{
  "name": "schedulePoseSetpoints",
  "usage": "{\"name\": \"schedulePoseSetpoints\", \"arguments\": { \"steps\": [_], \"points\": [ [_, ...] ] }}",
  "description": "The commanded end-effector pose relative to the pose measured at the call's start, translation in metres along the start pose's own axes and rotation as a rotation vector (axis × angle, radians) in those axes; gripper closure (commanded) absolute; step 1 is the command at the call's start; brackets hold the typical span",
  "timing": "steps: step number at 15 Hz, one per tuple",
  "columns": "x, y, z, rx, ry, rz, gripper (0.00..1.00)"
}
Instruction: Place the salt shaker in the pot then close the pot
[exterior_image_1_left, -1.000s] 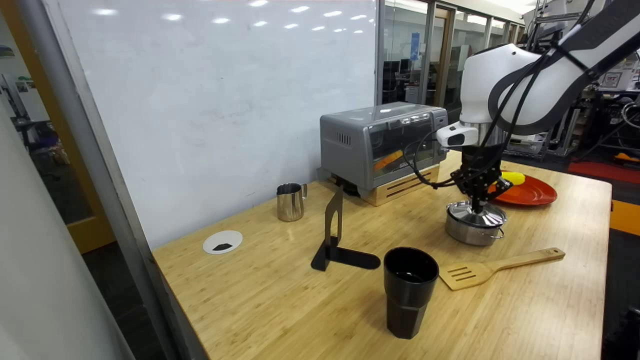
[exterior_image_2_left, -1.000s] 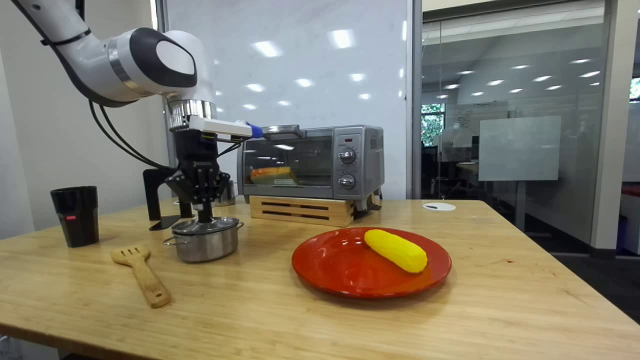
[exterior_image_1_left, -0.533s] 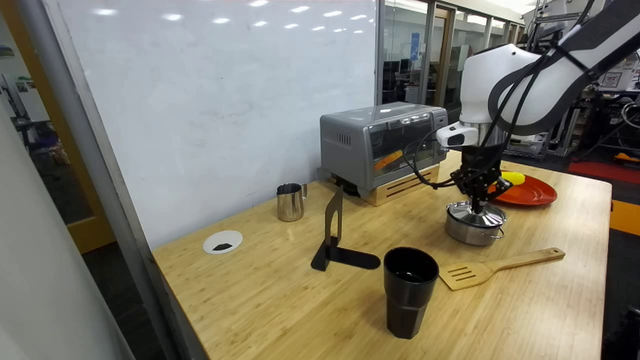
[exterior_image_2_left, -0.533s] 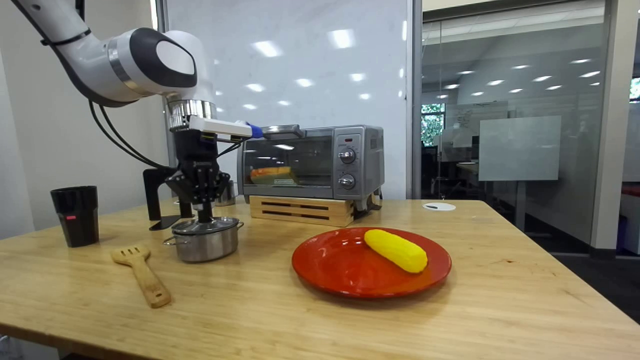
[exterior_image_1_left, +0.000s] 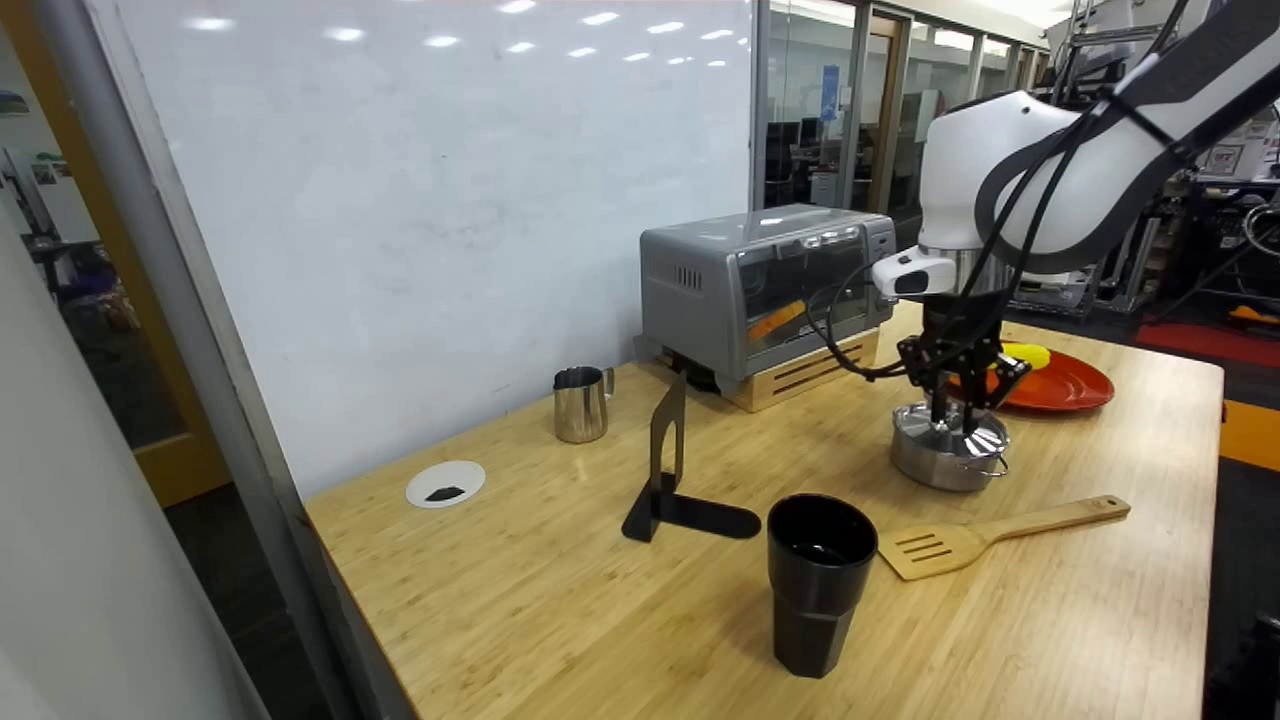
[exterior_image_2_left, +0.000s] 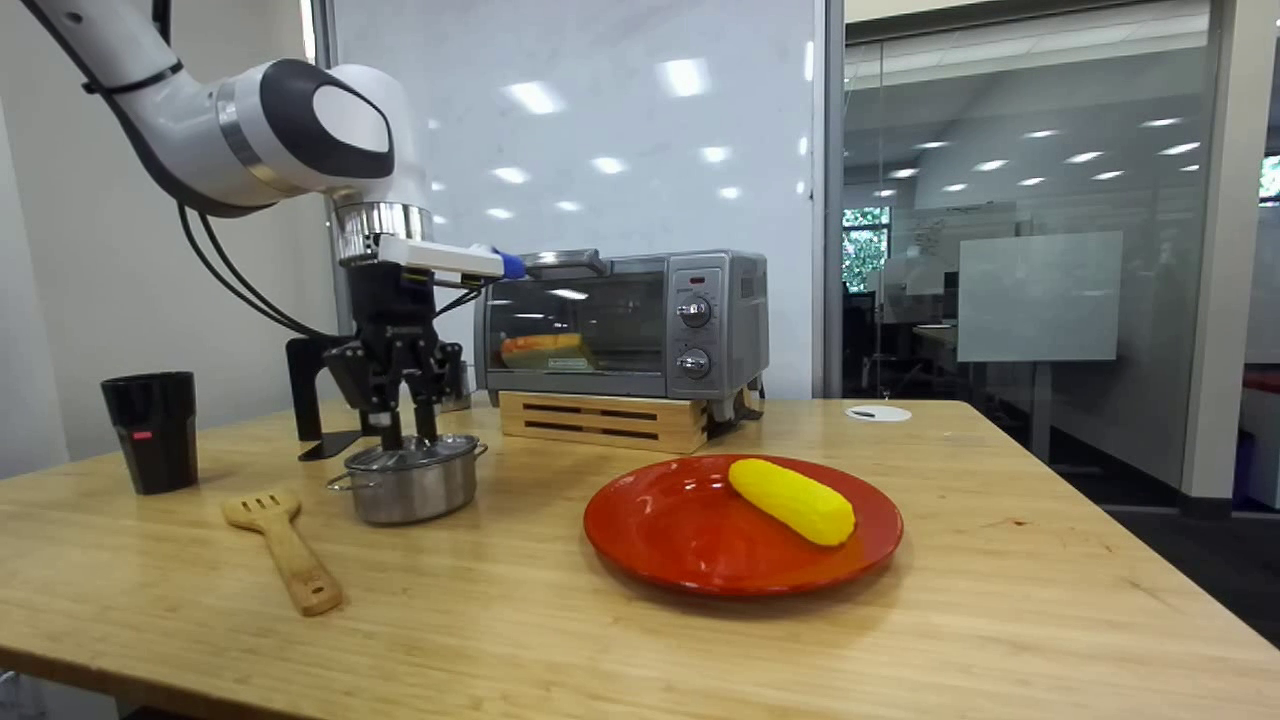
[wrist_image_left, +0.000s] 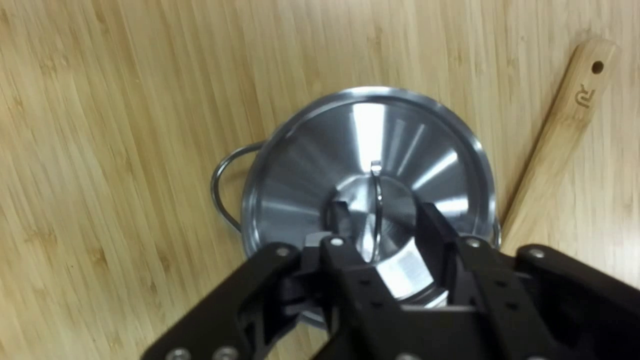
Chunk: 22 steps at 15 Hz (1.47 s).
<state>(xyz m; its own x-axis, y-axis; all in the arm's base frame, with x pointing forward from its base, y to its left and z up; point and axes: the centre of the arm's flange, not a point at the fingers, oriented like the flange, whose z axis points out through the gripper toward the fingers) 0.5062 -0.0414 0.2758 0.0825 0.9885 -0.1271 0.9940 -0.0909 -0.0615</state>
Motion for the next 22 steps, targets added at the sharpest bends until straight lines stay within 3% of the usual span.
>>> {"name": "schedulePoseSetpoints", "arguments": {
  "steps": [1, 5, 6, 15, 19, 22],
  "points": [
    [0.000, 0.004, 0.003, -0.011, 0.008, -0.014, 0.31],
    [0.000, -0.008, -0.016, -0.026, 0.011, -0.021, 0.03],
    [0.000, -0.012, -0.024, -0.033, 0.013, -0.026, 0.00],
    [-0.025, -0.036, -0.083, -0.102, -0.001, 0.018, 0.00],
    [-0.058, -0.032, -0.108, -0.102, 0.048, 0.139, 0.00],
    [-0.100, -0.014, -0.127, -0.099, 0.130, 0.317, 0.00]
  ]
}}
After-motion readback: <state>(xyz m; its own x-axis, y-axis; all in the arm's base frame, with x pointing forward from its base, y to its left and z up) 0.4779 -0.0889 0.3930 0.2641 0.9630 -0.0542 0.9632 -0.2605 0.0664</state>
